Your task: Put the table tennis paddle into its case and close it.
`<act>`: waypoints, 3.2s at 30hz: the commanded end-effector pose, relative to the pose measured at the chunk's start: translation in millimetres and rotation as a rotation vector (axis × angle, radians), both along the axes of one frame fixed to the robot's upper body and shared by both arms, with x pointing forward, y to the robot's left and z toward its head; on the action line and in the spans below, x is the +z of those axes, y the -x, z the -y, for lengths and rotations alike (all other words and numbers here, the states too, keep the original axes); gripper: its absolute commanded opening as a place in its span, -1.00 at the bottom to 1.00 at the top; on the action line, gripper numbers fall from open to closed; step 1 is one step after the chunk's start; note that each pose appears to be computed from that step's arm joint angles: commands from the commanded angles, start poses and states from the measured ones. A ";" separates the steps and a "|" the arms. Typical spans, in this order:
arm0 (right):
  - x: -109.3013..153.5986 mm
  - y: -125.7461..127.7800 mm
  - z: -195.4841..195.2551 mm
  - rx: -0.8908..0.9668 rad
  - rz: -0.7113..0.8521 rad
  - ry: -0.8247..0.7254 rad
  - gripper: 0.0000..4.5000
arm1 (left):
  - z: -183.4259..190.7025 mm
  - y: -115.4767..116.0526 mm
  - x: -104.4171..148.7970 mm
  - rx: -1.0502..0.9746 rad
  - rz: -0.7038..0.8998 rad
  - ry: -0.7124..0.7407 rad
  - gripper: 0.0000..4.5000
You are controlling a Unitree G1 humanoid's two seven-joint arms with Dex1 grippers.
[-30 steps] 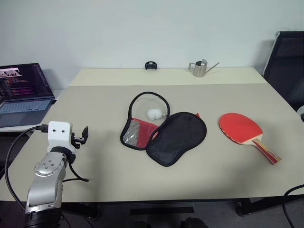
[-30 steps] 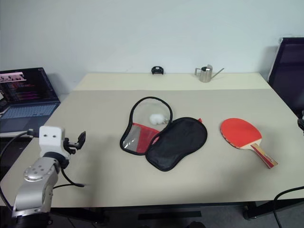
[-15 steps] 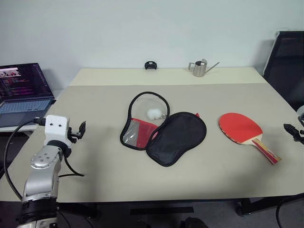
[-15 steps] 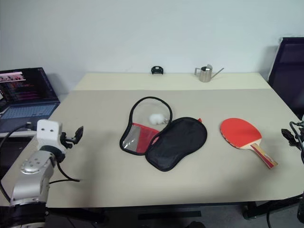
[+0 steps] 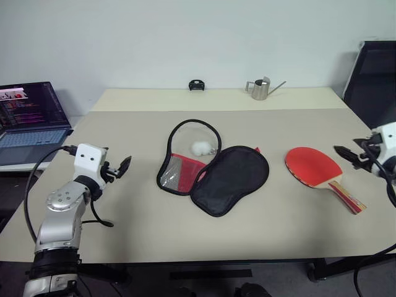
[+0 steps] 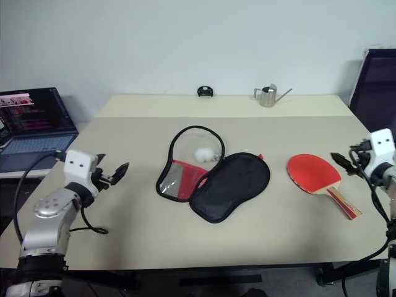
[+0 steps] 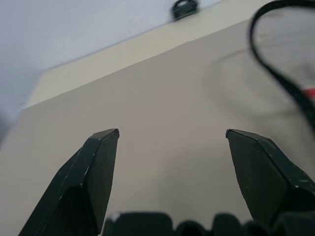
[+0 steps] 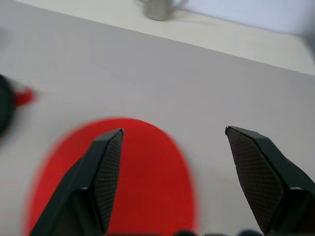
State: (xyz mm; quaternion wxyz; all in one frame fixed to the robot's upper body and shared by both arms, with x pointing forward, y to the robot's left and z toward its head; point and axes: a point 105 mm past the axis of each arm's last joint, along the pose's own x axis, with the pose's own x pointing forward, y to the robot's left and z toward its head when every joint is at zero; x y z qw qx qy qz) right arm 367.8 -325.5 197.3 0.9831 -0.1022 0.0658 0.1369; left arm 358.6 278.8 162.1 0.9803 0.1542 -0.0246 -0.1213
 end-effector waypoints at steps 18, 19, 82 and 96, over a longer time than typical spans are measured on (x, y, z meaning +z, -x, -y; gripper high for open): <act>-34.9 45.8 -149.7 0.425 -0.307 -0.181 0.59 | 89.6 18.4 40.7 -0.668 -0.173 0.099 0.69; -36.8 49.5 -153.1 0.444 -0.317 -0.179 0.59 | 91.2 20.8 40.8 -0.688 -0.186 0.097 0.69; -76.2 9.2 -180.9 0.292 -0.701 -0.347 -0.99 | 119.2 58.7 30.5 -0.953 -0.298 0.012 0.69; -56.4 -32.4 -148.1 0.336 -0.660 -0.050 -0.99 | 129.0 62.5 30.3 -0.977 -0.293 0.015 0.69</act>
